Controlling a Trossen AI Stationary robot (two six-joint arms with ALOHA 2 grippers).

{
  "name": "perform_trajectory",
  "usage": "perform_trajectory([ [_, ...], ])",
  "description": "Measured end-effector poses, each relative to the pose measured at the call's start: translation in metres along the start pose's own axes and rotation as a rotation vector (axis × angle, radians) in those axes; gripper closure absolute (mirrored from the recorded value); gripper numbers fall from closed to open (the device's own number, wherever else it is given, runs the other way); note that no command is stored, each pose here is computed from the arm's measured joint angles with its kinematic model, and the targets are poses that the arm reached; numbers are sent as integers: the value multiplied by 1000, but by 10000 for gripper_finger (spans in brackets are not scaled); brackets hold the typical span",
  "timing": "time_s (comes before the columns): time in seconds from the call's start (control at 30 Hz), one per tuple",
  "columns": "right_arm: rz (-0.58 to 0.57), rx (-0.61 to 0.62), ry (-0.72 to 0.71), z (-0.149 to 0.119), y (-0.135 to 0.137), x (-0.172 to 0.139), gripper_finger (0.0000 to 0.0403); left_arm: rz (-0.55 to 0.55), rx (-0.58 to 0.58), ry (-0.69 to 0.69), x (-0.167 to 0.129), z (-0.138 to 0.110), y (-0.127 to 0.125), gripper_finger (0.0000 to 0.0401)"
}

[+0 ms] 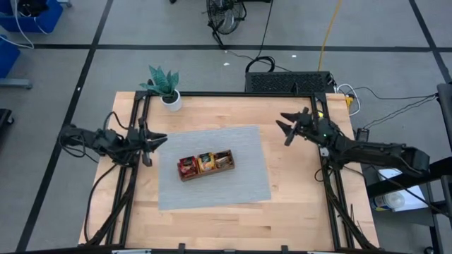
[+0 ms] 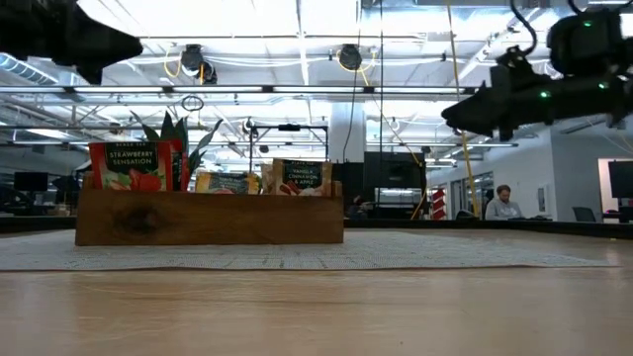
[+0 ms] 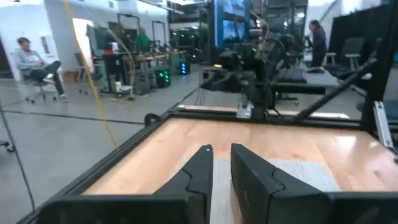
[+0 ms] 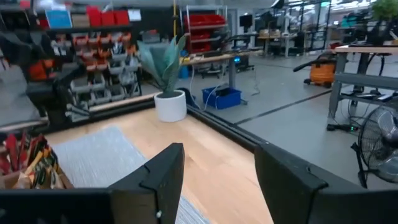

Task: Pick & Place Tea
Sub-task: Return to Home Position

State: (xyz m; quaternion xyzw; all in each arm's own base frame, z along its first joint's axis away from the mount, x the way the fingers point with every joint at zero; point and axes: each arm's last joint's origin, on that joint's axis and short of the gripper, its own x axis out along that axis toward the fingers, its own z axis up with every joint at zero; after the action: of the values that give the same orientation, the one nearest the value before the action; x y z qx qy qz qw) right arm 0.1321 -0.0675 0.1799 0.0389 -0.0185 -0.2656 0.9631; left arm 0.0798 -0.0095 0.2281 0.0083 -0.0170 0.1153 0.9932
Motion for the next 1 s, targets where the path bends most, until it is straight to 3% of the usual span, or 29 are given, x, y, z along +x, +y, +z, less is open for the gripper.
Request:
perform_trajectory([
  [0.3,-131,50,-122,2,-7,-18,222,111,-10,17,-7,-3,7,339],
  [0.5,-129,-16,-61,-3,-6,-24,222,131,-12,37,-7,-6,7,339],
  [0.7,-204,-52,-70,-1,-7,-35,222,145,-5,41,-7,-6,8,339],
  [1.0,-114,-89,-84,-2,-3,-51,222,175,-13,47,-7,-7,9,339],
])
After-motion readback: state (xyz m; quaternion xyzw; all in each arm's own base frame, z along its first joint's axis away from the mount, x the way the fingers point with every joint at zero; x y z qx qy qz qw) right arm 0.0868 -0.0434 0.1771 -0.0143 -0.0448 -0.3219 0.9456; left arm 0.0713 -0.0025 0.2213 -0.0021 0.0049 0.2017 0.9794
